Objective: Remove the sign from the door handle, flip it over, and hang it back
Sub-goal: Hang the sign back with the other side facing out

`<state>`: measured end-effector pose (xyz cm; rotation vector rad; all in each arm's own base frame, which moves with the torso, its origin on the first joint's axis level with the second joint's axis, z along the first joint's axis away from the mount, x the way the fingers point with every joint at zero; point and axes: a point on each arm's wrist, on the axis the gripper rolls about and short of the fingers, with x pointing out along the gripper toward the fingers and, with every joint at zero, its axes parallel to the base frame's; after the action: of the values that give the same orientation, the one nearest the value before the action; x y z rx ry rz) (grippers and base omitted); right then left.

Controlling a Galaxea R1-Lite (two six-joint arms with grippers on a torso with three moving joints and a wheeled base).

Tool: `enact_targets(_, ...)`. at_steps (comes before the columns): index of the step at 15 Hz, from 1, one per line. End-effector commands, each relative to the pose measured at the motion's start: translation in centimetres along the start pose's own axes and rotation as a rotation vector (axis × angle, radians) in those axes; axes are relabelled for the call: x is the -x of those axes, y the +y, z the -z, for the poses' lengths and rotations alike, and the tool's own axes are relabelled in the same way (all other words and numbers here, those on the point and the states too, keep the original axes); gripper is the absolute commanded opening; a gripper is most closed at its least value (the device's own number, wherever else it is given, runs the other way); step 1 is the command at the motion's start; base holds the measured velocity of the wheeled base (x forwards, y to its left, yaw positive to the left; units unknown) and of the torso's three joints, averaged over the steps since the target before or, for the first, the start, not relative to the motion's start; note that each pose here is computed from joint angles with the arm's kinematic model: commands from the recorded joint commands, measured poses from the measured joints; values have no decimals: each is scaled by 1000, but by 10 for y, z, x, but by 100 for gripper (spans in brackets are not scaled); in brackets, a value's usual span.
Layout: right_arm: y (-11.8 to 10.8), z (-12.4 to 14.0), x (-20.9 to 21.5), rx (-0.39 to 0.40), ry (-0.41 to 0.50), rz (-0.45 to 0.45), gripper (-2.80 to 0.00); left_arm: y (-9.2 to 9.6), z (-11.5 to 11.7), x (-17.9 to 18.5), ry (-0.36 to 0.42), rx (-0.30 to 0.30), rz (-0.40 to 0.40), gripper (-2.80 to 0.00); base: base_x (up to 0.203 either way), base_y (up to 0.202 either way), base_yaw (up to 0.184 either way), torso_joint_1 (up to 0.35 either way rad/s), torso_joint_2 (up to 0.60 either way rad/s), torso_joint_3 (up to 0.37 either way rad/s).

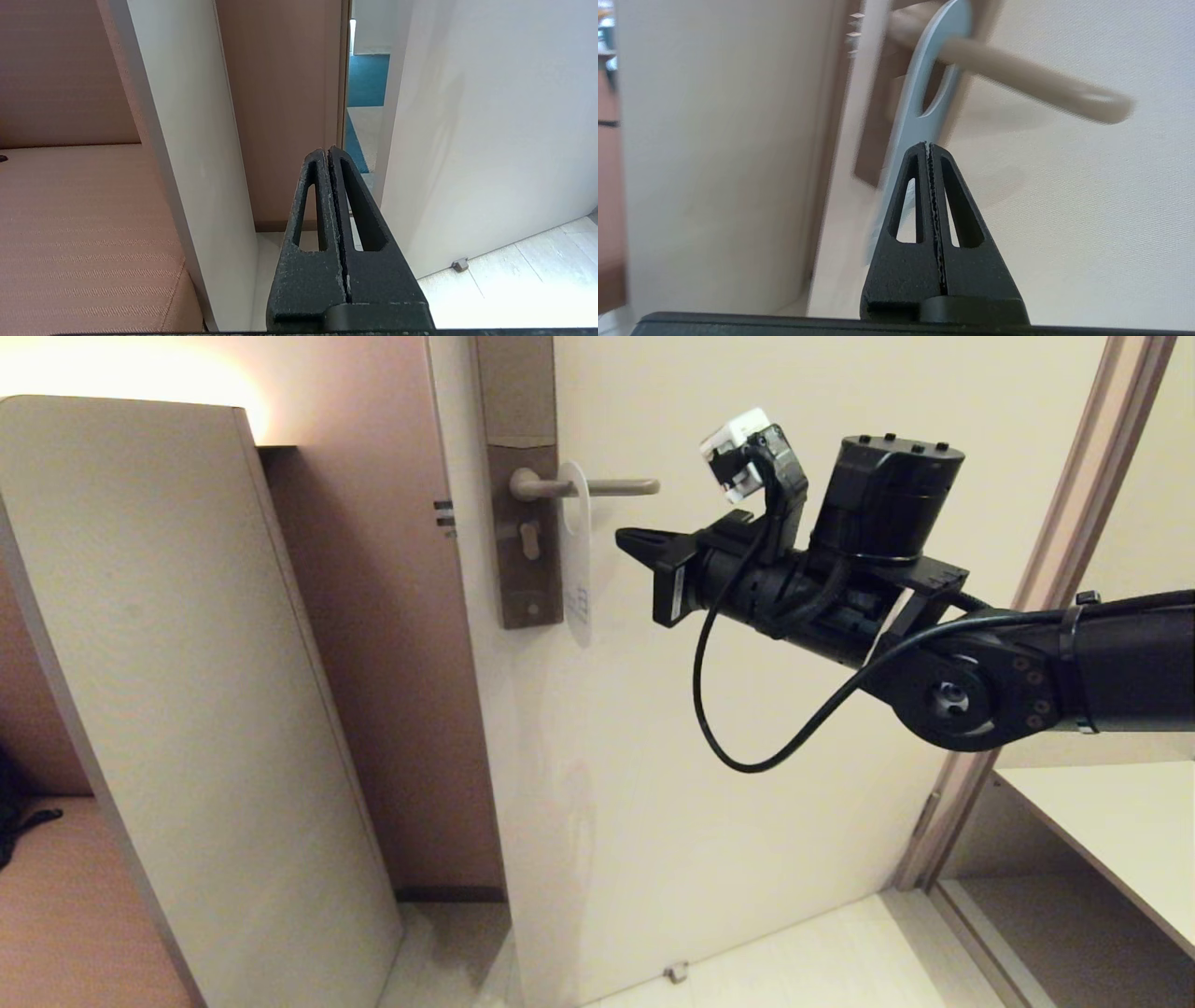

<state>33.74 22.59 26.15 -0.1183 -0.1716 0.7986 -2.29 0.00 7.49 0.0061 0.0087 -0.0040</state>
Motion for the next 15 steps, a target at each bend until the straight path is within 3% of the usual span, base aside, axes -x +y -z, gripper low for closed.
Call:
enact_targets(1, -2, 8, -13, 6, -10, 2, -280, 0, 0, 0, 0, 0, 1, -280, 0, 0, 0, 0, 0, 0)
enact_targets(8, 5, 39, -53, 34, -93, 38, -280, 0, 0, 0, 0, 0, 1, -280, 0, 0, 0, 0, 0, 0)
enact_targets(15, 36, 41, -73, 30, -181, 27, -280, 0, 0, 0, 0, 0, -1, -280, 0, 0, 0, 0, 0, 0)
